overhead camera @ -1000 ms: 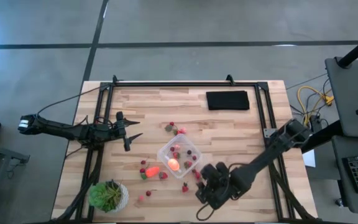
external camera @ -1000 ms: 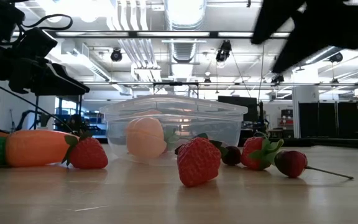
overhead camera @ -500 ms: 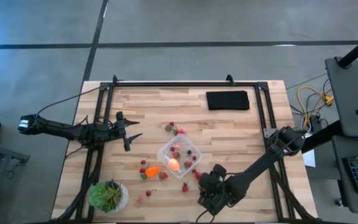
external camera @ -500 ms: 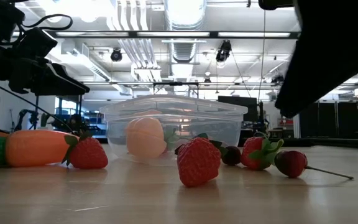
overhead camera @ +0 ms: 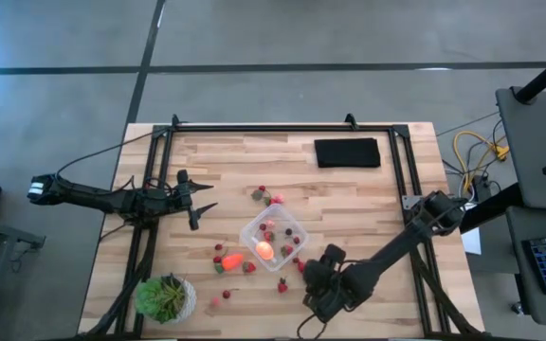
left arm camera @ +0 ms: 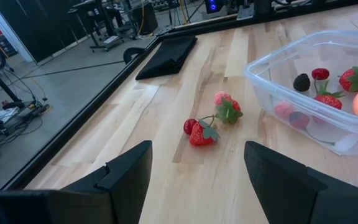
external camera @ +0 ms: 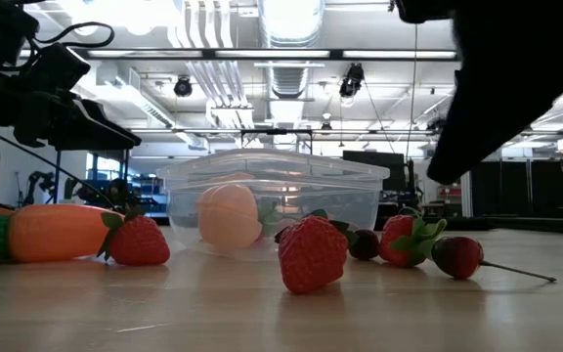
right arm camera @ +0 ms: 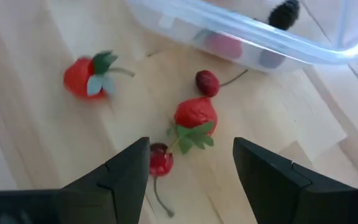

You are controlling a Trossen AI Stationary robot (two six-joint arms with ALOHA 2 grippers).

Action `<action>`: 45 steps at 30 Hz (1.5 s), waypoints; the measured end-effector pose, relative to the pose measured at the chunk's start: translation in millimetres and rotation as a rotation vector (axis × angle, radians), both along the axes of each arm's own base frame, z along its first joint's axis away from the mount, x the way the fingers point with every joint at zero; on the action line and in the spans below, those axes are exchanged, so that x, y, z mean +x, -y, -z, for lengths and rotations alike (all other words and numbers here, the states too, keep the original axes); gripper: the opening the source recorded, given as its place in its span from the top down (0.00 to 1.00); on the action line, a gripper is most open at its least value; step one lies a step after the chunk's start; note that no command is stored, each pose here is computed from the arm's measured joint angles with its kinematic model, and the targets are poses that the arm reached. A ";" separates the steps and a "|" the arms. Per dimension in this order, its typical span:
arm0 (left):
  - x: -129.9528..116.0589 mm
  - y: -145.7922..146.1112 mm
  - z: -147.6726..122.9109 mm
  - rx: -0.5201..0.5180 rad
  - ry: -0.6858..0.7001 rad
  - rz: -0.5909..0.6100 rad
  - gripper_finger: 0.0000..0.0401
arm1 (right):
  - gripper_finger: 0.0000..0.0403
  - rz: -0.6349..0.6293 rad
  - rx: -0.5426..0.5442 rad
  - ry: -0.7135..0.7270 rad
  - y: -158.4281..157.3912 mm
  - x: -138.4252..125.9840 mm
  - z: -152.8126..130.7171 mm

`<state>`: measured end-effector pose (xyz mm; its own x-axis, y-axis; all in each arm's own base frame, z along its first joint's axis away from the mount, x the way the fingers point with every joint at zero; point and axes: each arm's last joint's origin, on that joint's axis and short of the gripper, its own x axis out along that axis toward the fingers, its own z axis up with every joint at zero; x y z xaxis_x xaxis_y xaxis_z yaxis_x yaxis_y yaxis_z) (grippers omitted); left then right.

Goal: Pick and placing Produce into tupperware
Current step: Put the red strawberry into the transparent container

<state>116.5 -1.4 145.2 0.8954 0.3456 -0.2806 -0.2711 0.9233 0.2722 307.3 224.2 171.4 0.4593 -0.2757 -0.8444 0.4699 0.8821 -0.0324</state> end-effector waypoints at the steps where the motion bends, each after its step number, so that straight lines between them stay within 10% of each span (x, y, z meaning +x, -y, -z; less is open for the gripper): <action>1: 0.0 0.0 0.0 0.000 0.000 0.000 0.40 | 0.44 0.024 0.012 0.008 0.6 0.6 0.0; 45: 0.1 0.0 0.2 0.000 -0.002 0.000 0.40 | 0.44 0.143 0.083 0.026 22.2 21.5 24.2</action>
<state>116.6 -1.4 145.1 0.8948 0.3460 -0.2821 -0.2709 0.9231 0.2729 328.8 202.0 147.2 0.4420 -0.2697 -0.8555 0.5905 0.8054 0.0512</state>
